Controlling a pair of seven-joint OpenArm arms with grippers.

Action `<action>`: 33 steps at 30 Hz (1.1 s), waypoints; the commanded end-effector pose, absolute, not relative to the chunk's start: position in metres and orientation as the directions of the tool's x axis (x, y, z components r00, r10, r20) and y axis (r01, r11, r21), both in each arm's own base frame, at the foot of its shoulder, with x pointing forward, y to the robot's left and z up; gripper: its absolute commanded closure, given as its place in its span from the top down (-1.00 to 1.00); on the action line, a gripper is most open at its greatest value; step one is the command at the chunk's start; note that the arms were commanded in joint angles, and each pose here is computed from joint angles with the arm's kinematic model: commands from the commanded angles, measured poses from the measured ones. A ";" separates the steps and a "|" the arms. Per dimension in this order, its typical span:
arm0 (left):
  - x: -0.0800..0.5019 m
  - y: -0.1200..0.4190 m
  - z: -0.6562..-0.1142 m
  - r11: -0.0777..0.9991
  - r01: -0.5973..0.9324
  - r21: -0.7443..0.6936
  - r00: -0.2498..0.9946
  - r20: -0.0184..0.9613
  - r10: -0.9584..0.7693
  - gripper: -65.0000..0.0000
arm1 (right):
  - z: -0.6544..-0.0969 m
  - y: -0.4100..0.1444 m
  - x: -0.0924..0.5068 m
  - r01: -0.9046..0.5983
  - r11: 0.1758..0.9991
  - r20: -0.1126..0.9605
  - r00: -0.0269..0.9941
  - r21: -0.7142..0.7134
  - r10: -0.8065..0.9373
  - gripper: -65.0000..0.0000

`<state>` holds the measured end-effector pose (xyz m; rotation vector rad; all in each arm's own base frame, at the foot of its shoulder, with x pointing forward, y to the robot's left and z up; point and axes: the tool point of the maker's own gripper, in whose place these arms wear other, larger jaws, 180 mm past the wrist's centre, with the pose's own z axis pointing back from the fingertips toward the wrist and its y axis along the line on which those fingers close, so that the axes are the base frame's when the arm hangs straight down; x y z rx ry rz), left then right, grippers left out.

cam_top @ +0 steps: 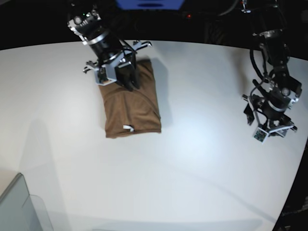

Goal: Layout the t-shirt on the table in an organized manner, then fold the t-shirt properly

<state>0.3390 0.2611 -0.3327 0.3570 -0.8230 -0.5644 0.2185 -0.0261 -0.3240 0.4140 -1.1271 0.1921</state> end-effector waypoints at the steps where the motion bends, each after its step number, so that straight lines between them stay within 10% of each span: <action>1: 0.345 0.264 -0.320 0.792 0.311 0.526 0.521 0.602 -0.605 0.22 | -0.319 -0.035 0.222 -0.345 0.915 0.914 0.401 0.207 -0.055 -0.69; 20: 0.314 0.261 -0.337 0.780 0.350 0.519 0.547 0.562 -0.620 0.21 | -0.399 -0.105 0.225 -0.158 0.974 0.835 0.548 0.165 -0.053 -0.70; 27: 0.300 0.275 -0.328 0.813 0.273 0.515 0.573 0.591 -0.567 0.21 | -0.344 -0.123 0.226 -0.102 0.985 0.924 0.370 0.142 -0.095 -0.69; 33: 0.274 0.309 -0.329 0.865 0.119 0.488 0.647 0.622 -0.440 0.21 | -0.373 -0.145 0.221 -0.014 0.989 0.898 0.422 0.147 -0.128 -0.69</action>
